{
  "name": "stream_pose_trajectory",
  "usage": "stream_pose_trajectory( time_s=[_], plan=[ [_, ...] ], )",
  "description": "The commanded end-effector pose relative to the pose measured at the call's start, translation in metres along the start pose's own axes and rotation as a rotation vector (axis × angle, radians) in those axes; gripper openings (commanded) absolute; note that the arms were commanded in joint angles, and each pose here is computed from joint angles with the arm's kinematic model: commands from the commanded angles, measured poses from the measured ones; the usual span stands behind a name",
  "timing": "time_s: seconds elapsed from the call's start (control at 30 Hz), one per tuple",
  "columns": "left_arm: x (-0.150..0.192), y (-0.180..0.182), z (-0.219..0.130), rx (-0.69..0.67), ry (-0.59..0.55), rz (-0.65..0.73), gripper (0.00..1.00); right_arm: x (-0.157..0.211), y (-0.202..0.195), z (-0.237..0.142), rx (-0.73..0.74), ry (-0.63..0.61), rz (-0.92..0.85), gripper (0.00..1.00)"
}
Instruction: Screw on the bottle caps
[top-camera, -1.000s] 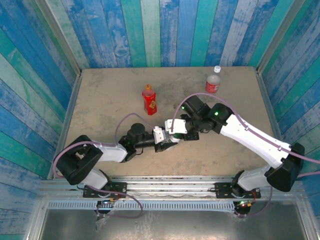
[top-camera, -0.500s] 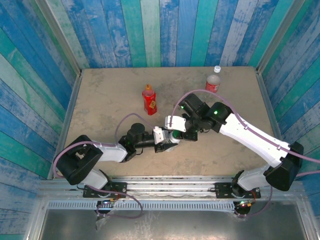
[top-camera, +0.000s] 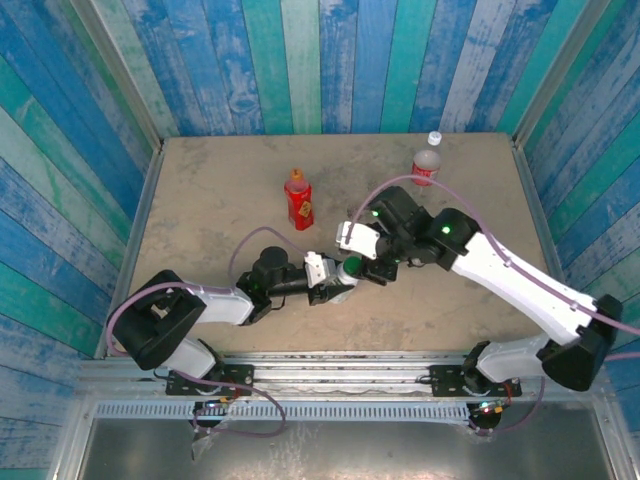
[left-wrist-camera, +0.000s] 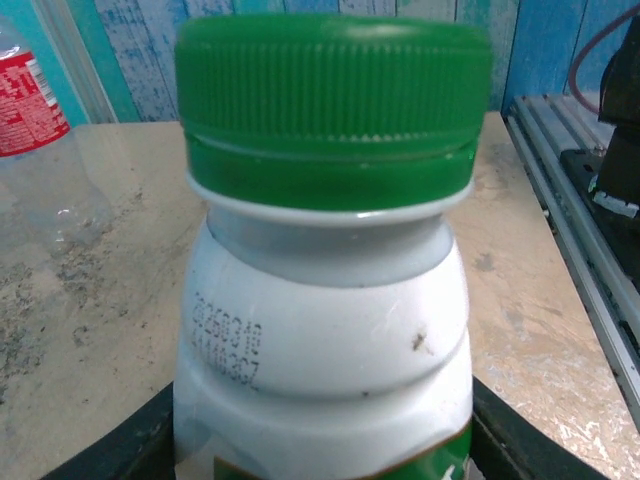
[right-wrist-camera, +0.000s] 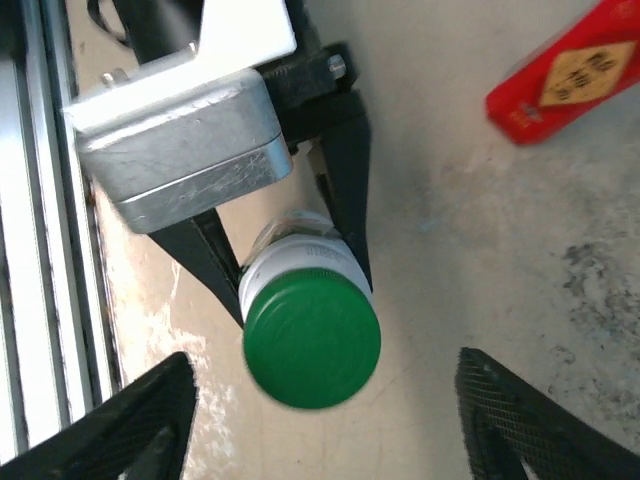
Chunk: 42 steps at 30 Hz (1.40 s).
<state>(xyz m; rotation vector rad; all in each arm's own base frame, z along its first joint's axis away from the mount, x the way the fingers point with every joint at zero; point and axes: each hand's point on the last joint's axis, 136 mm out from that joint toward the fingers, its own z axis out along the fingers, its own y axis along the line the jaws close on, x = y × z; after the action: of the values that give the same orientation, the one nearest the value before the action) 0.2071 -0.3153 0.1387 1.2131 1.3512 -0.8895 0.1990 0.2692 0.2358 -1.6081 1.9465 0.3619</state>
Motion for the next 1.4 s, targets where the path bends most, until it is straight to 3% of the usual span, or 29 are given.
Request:
stream_pose_trajectory(
  time_s=[0.0, 0.17, 0.27, 0.57, 1.03, 1.17, 1.3, 1.37],
  plan=[
    [-0.011, 0.005, -0.007, -0.018, -0.073, -0.055, 0.53, -0.017, -0.007, -0.025, 0.097, -0.173, 0.071, 0.78],
    [-0.017, 0.009, -0.003, -0.02, -0.132, -0.106, 0.54, -0.033, -0.022, -0.04, 0.209, -0.466, 0.244, 0.83],
    [-0.017, 0.009, -0.001, -0.012, -0.145, -0.113, 0.54, -0.03, -0.025, -0.033, 0.226, -0.543, 0.338, 0.83],
    [-0.009, 0.01, 0.002, -0.012, -0.103, -0.107, 0.54, -0.015, -0.017, 0.009, 0.148, -0.491, 0.39, 0.78],
    [-0.006, 0.009, 0.003, -0.01, -0.088, -0.105, 0.54, -0.011, -0.005, 0.041, 0.052, -0.45, 0.407, 0.41],
    [-0.006, 0.009, 0.001, -0.013, -0.09, -0.103, 0.56, -0.011, -0.006, 0.039, 0.055, -0.453, 0.407, 0.38],
    [-0.012, 0.01, -0.002, -0.029, -0.112, -0.105, 0.7, -0.012, -0.012, 0.033, 0.097, -0.462, 0.412, 0.39],
    [-0.016, 0.011, -0.007, -0.051, -0.131, -0.103, 0.91, -0.011, -0.019, 0.03, 0.14, -0.461, 0.422, 0.39]
  ],
)
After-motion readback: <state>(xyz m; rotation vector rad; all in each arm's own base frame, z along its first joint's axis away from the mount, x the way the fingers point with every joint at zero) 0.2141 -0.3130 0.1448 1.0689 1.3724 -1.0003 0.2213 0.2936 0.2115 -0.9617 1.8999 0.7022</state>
